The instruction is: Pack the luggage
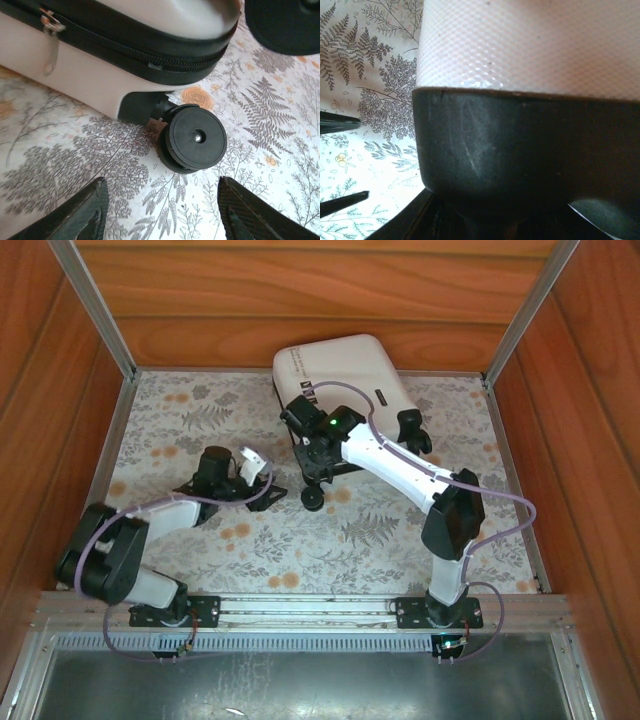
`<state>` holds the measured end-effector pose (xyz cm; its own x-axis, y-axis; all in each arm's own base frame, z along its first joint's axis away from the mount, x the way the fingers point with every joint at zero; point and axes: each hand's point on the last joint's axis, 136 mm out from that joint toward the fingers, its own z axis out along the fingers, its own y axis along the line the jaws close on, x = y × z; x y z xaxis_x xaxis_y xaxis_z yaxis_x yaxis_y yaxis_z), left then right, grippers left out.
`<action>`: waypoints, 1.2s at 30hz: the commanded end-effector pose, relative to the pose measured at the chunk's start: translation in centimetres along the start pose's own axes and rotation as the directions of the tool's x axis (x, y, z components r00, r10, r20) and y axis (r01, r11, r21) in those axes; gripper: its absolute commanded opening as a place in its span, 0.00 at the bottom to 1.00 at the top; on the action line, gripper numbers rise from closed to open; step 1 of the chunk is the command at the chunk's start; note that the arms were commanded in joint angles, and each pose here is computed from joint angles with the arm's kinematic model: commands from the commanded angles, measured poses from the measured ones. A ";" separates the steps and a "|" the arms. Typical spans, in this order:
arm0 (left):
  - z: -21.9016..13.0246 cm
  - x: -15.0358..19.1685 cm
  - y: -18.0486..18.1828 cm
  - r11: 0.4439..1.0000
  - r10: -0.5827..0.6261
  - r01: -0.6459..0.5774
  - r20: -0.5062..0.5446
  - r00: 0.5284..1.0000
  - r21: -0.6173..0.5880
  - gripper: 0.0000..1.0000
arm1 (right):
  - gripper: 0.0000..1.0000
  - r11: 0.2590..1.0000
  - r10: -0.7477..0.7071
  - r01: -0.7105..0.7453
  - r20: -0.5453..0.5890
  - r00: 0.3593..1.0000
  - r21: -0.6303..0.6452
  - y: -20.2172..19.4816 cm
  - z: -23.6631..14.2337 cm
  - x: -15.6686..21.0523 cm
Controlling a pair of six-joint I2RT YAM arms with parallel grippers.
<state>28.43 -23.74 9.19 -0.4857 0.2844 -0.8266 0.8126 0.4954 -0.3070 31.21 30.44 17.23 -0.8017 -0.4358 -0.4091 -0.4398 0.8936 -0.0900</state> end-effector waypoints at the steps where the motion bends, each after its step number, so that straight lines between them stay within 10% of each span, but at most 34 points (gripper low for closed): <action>1: 1.1 -1.5 0.0 0.989 0.091 -0.095 0.037 0.995 0.114 0.59 | 0.12 0.999 -0.032 0.031 0.171 0.985 0.009 -1.6 -2.3 -3.7; 36: 7.2 -7.9 4.4 0.990 0.133 -0.140 0.162 0.978 0.033 0.49 | 0.11 0.998 -0.001 0.015 0.207 0.978 -0.069 -3.1 -2.4 -3.1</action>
<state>38.42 -28.12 10.03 -0.3392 0.2276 -0.9128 0.8672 0.4517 -0.2097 31.70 28.90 17.31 -0.7810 -0.4319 -0.4511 -0.4788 0.8778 -0.0114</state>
